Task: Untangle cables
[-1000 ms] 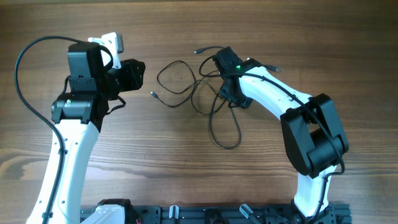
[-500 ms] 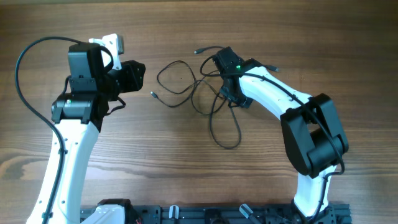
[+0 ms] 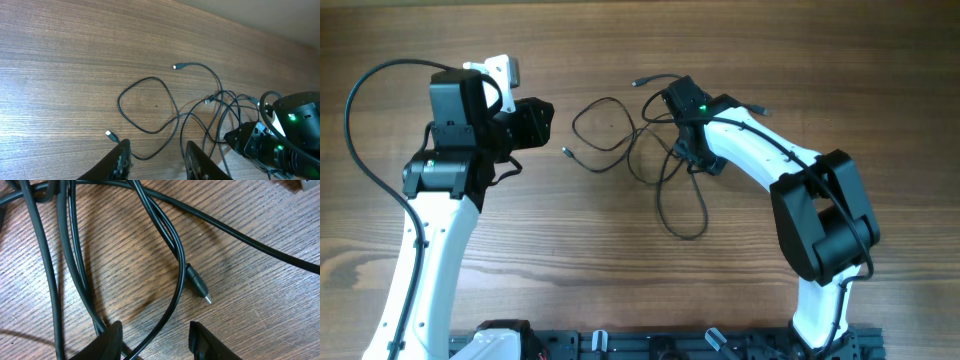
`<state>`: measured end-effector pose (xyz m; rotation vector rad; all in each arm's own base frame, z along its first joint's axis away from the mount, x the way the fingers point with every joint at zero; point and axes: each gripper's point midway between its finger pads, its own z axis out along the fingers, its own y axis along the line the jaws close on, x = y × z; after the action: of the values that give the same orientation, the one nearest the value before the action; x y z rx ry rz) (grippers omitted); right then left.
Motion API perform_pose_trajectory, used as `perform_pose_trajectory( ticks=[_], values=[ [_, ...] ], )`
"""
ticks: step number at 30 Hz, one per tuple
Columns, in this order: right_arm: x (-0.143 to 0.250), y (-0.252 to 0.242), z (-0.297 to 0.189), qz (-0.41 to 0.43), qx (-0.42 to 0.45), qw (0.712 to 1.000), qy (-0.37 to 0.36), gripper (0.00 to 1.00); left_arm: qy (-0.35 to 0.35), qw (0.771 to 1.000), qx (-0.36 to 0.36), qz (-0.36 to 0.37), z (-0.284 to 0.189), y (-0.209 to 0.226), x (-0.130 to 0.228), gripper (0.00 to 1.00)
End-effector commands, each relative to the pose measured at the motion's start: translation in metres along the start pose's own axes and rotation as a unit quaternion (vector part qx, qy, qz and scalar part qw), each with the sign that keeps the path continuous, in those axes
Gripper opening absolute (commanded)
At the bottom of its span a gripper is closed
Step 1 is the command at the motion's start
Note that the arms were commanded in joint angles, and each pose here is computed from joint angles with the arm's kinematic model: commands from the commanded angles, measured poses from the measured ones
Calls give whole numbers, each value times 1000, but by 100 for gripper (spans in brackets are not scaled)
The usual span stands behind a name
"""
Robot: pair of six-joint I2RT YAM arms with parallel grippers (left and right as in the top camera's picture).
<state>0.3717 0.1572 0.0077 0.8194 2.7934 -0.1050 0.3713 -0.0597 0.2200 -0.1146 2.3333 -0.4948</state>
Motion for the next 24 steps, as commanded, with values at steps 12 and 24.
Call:
perform_pose_trajectory(
  ticks=[12,24],
  values=[
    [10,54,-23,-138,-138,980,38,4,-5,1000,-2,15,-1,-1,-5,75],
    [-9,-3,-236,-243,-257,930,-105,4,83,994,70,-7,61,-9,27,72]
  ],
)
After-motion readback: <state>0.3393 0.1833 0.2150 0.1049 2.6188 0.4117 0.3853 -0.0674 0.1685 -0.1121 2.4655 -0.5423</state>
